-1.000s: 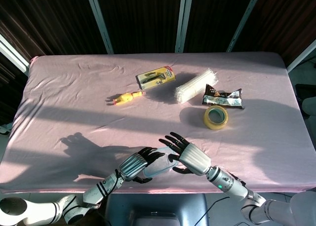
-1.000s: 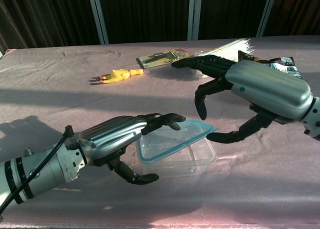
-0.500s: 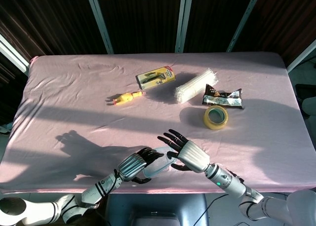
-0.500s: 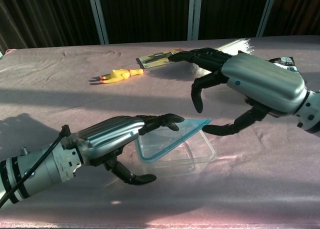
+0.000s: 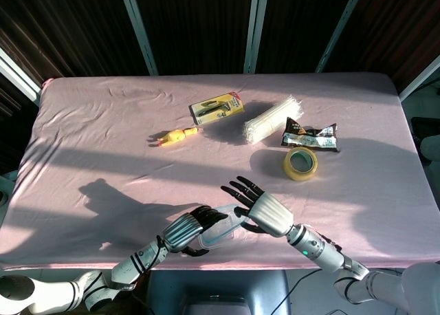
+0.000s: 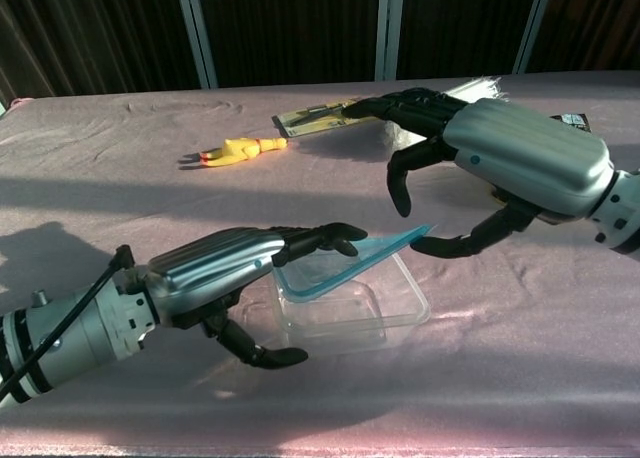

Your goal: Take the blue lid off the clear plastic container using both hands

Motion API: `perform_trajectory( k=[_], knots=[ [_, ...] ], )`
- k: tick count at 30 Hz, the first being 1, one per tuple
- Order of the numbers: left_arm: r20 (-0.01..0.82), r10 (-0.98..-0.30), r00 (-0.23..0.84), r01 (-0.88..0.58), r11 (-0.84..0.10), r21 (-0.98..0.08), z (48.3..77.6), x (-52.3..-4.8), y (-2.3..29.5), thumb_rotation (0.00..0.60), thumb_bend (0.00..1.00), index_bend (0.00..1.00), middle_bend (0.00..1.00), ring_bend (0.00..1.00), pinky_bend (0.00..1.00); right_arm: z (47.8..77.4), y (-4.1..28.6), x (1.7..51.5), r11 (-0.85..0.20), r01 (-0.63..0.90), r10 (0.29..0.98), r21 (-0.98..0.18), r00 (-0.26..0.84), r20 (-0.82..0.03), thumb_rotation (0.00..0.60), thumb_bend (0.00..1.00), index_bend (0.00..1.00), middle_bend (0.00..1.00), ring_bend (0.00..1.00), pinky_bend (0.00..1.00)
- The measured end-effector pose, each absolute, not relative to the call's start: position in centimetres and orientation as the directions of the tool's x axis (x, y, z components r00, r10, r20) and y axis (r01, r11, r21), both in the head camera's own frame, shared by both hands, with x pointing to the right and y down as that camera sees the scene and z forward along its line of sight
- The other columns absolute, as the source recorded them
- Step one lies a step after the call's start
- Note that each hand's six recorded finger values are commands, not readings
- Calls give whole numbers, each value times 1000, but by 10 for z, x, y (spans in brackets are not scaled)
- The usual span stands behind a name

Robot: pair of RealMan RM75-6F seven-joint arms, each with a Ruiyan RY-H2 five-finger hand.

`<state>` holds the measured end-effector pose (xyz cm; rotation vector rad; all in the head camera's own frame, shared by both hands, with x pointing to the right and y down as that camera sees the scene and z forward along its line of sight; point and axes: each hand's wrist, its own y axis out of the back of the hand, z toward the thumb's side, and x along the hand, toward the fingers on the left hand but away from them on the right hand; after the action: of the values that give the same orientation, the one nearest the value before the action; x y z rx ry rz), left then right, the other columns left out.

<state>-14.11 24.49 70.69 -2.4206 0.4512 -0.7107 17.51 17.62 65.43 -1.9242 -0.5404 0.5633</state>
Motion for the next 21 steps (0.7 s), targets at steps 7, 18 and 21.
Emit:
perform_trajectory(
  k=[7,18,21],
  knots=[
    [384,-461,800,-153,-776,-612,707,-143,244,600,269,0,210,161,217,662,182,172,-400,108,587,-910,793,-163,600,377,663,158,28,70],
    [371,-466,803,-162,-771,-616,704,-144,243,600,269,0,210,160,199,664,183,168,-414,110,592,-903,786,-176,600,626,766,177,31,70],
    [362,-467,807,-172,-771,-613,703,-144,243,600,274,0,209,139,168,663,183,166,-414,117,594,-903,786,-170,600,649,777,180,35,70]
  ],
)
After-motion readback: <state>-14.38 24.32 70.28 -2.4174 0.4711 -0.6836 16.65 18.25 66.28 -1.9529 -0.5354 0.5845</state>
